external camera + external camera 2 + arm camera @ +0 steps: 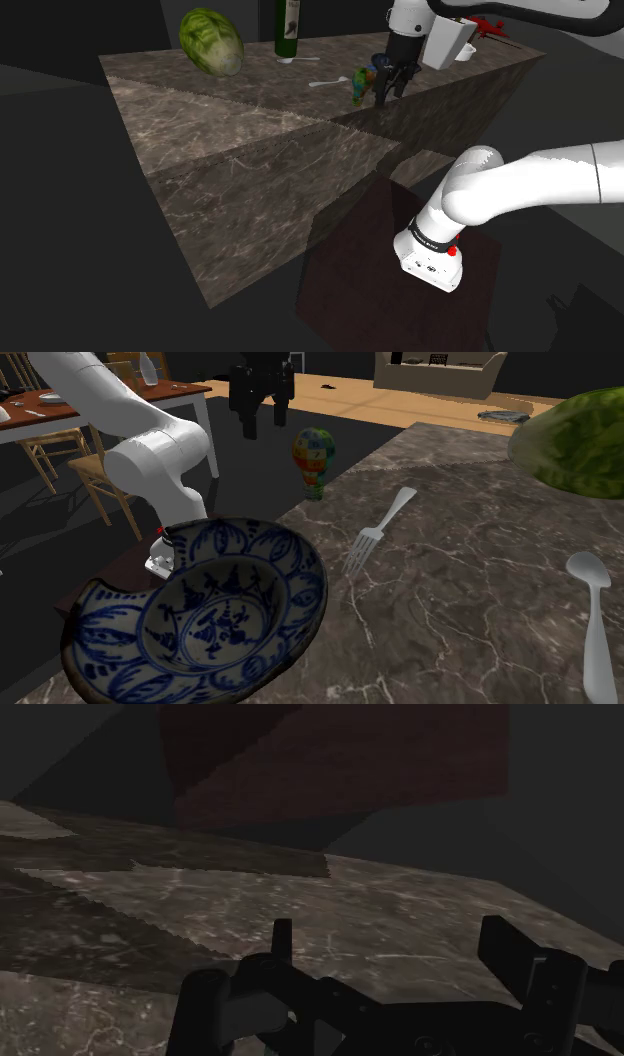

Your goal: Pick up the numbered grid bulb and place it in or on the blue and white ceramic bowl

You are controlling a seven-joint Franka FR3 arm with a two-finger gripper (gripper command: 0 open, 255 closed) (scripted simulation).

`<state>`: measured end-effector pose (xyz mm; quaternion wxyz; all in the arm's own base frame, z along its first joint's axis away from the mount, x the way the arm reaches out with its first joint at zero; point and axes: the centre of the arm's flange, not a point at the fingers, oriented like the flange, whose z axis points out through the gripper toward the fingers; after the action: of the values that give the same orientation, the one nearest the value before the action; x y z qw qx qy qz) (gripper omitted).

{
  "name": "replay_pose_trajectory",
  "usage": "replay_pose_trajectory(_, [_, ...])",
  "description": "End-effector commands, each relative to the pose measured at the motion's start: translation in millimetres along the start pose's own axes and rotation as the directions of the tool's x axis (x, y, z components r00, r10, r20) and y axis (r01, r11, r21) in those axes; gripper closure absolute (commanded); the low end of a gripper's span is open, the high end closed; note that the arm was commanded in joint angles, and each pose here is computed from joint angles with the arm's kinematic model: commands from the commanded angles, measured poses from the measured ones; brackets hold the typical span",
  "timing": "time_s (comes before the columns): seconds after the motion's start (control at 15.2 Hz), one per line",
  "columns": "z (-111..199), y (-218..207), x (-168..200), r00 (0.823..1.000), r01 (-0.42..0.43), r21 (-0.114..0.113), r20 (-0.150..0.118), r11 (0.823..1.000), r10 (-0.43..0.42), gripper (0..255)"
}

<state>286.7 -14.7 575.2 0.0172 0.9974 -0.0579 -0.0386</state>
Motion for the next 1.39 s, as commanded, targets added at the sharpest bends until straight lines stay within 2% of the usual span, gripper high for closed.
replay_pose_trajectory(0.0, [0,0,0,1.0,0.0,0.0,0.0,1.0,0.0,0])
replay_pose_trajectory(0.66, [-46,56,100,0.987,-0.136,0.048,-0.075,0.99,0.139,0])
replay_pose_trajectory(0.73, [-47,57,101,0.987,-0.138,0.048,-0.076,0.989,0.141,0])
replay_pose_trajectory(1.19, [-7,56,105,0.987,-0.138,0.048,-0.076,0.989,0.141,0])
replay_pose_trajectory(1.32, [-7,56,105,0.987,-0.138,0.048,-0.076,0.989,0.141,0])
